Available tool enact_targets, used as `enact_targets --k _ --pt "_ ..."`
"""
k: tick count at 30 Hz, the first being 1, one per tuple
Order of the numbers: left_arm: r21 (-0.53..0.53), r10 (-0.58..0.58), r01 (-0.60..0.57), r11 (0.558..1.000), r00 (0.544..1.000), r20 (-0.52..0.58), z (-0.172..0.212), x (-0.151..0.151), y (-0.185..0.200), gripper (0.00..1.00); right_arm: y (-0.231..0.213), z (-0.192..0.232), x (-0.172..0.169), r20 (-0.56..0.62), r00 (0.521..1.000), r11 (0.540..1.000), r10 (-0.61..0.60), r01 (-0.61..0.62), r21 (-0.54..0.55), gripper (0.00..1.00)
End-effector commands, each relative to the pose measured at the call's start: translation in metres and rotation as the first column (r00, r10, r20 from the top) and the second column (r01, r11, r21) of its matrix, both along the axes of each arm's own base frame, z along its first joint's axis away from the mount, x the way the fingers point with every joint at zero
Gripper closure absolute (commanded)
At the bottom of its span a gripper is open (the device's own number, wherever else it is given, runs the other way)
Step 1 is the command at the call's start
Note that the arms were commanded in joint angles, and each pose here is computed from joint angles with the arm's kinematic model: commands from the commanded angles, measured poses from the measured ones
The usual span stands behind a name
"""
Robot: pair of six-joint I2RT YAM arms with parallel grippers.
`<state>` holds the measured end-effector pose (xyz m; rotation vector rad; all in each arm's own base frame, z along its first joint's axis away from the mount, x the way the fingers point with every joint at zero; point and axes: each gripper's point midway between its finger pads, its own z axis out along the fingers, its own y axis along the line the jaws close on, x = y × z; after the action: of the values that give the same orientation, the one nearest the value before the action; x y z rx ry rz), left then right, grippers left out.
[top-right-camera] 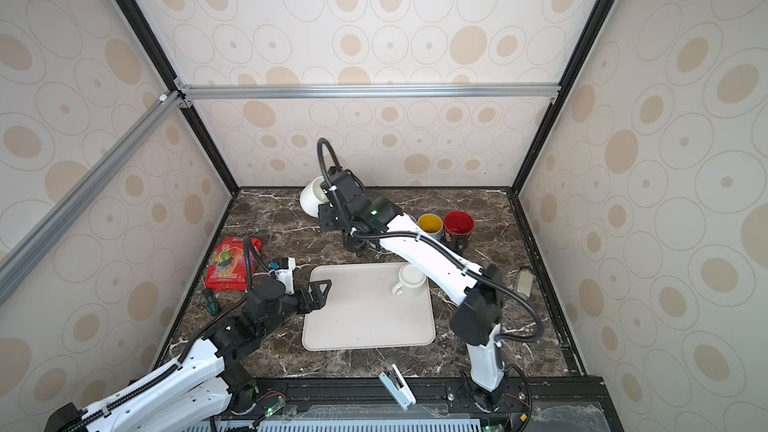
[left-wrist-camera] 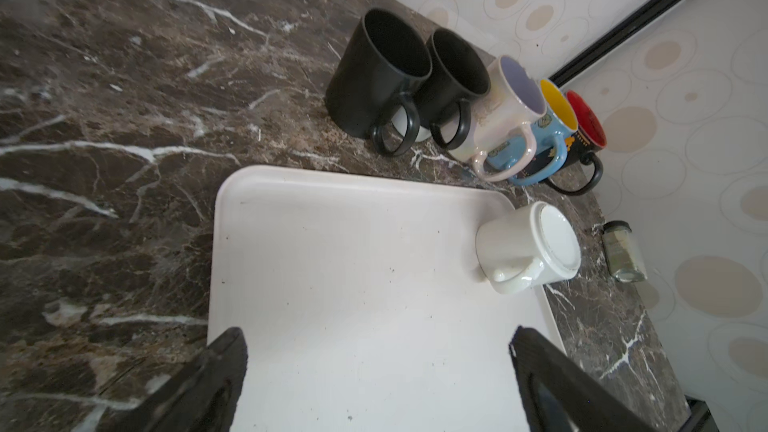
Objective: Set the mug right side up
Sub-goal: 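Carry the white mug opening up toward the black mugs with the right gripper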
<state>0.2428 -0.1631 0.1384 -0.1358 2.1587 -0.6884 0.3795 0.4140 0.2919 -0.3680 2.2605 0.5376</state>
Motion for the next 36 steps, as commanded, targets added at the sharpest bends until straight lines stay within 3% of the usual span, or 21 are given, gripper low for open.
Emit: enact_targets --k 1,7,14,36 --pt "-0.073 -0.033 0.033 0.997 0.999 0.005 0.0 -0.006 -0.007 0.0 -0.015 0.011 0.022 0.083 0.994 0.988 -0.078 0.088 -0.127 1.0" --pt "-0.078 -0.001 0.002 0.997 1.0 0.017 0.002 -0.013 0.005 0.0 -0.002 -0.026 0.039 0.056 0.993 0.971 -0.105 0.115 -0.212 1.0" --pt "-0.064 0.037 -0.036 0.997 0.999 0.02 0.001 -0.016 0.016 0.0 0.014 -0.071 0.041 -0.009 0.996 0.971 -0.091 0.087 -0.224 1.0" --pt "-0.068 0.007 -0.005 0.998 1.0 0.023 0.005 -0.016 0.01 0.0 0.032 -0.168 0.048 -0.121 0.989 0.95 -0.088 0.047 -0.309 1.0"
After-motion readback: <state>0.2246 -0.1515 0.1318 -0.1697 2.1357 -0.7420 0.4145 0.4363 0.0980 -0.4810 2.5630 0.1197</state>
